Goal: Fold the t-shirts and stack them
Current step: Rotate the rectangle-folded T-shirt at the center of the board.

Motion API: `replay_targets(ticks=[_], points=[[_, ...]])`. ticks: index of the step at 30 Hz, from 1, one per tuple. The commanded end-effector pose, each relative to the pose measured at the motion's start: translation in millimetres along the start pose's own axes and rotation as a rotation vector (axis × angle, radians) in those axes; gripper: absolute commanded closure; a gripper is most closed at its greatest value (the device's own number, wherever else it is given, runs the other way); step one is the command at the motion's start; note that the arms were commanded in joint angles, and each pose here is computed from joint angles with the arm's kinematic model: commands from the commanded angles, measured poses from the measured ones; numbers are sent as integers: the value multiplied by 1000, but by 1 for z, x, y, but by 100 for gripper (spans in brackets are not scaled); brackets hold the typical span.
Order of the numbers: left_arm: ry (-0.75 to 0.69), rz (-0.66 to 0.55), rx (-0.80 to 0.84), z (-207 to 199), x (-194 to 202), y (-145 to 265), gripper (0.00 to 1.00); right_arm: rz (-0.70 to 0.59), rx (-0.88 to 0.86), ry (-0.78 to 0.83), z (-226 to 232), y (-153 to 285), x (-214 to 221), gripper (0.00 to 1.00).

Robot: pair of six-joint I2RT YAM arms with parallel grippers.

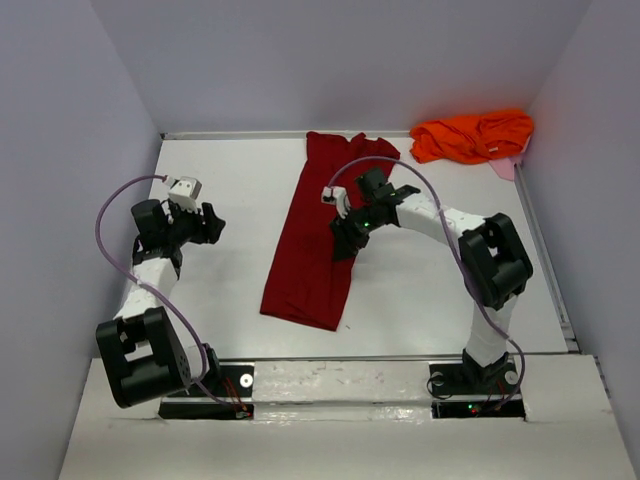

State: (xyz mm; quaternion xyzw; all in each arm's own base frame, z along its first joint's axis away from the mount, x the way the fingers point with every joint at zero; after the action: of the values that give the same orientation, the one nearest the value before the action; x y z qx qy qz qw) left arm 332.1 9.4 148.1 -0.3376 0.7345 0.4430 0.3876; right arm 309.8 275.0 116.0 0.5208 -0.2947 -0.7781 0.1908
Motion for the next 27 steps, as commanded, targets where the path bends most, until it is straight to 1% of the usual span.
replay_targets(ticks=[1,2,5,11,13,18,26,27], points=[[-62,-122,-24,1,-39,4,31,7,-20,119,16,-35,-14,46],[-79,-146,-43,2,-44,8,32,19,-35,153,28,-44,-20,46],[-95,-181,-88,4,-47,13,31,42,-60,186,43,-65,-26,46],[-84,-153,-117,10,-46,13,31,90,-115,186,66,-91,-22,46],[-83,-151,-114,10,-47,12,31,125,-117,196,72,-99,-13,46],[-85,-152,-117,10,-50,13,31,185,-147,156,73,-107,15,46],[-76,-140,-115,10,-52,12,30,304,-136,125,73,-103,58,47],[-66,-136,-116,10,-51,12,30,329,-138,116,75,-101,69,47]])
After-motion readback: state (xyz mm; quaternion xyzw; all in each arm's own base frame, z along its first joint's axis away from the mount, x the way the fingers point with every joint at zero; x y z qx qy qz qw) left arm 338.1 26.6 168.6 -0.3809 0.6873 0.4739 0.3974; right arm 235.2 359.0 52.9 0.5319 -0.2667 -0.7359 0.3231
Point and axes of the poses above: each gripper's point midway between its finger pads, its own y axis back along the fingers, its own z axis along the line the jaws close on, x = y × z, the point moved 3 cm from there along y, back along the fingers, and after that the axes turned 11 degrees about y, right-handed, at the moved point
